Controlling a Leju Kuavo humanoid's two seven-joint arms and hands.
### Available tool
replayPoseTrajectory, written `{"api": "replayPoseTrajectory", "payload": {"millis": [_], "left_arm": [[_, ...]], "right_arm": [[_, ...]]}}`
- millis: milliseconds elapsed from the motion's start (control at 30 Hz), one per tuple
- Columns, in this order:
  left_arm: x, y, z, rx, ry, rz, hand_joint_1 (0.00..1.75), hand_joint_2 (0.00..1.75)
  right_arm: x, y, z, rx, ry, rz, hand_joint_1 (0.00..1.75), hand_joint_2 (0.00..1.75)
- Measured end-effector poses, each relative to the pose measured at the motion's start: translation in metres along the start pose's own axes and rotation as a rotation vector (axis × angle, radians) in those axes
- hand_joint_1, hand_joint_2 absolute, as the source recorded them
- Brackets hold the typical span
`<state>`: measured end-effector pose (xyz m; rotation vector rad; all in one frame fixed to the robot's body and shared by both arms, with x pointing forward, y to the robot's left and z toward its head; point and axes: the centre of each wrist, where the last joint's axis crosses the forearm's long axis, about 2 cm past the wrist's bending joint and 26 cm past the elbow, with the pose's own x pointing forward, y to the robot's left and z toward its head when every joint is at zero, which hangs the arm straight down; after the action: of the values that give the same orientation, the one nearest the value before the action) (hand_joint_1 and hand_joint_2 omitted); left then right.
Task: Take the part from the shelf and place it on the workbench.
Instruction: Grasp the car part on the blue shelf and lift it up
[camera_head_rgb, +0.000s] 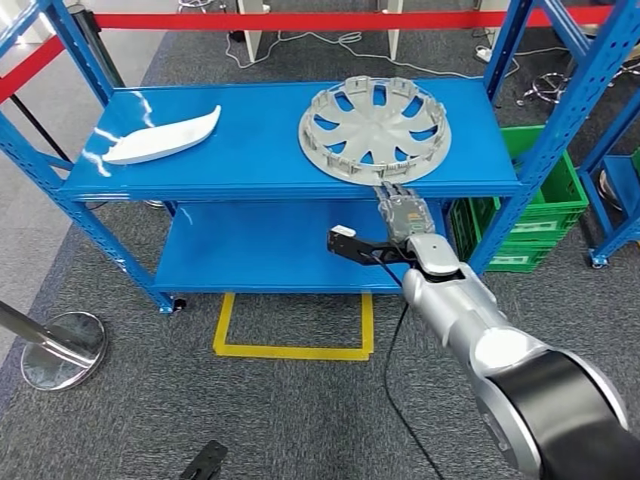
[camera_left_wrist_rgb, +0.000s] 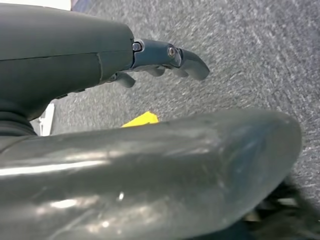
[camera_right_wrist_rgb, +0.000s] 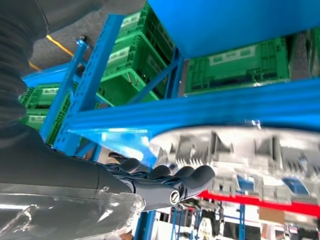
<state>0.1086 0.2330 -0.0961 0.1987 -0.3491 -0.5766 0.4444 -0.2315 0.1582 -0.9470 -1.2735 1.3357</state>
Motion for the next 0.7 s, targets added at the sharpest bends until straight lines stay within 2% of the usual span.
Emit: {"api": "replayPoseTrajectory", "payload": {"millis": [533,700], "left_arm": [[-0.0032,-0.0021,0.0006,-0.004,0.006,-0.002,0.0,0.0],[-0.003,-0.0014,0.0004,-0.003,0.005,-0.002,0.0,0.0]], "right_arm": [[-0.0005,0.0092,0.0037,0.018,0.003,-0.002,0.0,1.75],[-0.0005,0.0037,0.0015,0.003,0.002,-0.001,0.0,1.75]]}}
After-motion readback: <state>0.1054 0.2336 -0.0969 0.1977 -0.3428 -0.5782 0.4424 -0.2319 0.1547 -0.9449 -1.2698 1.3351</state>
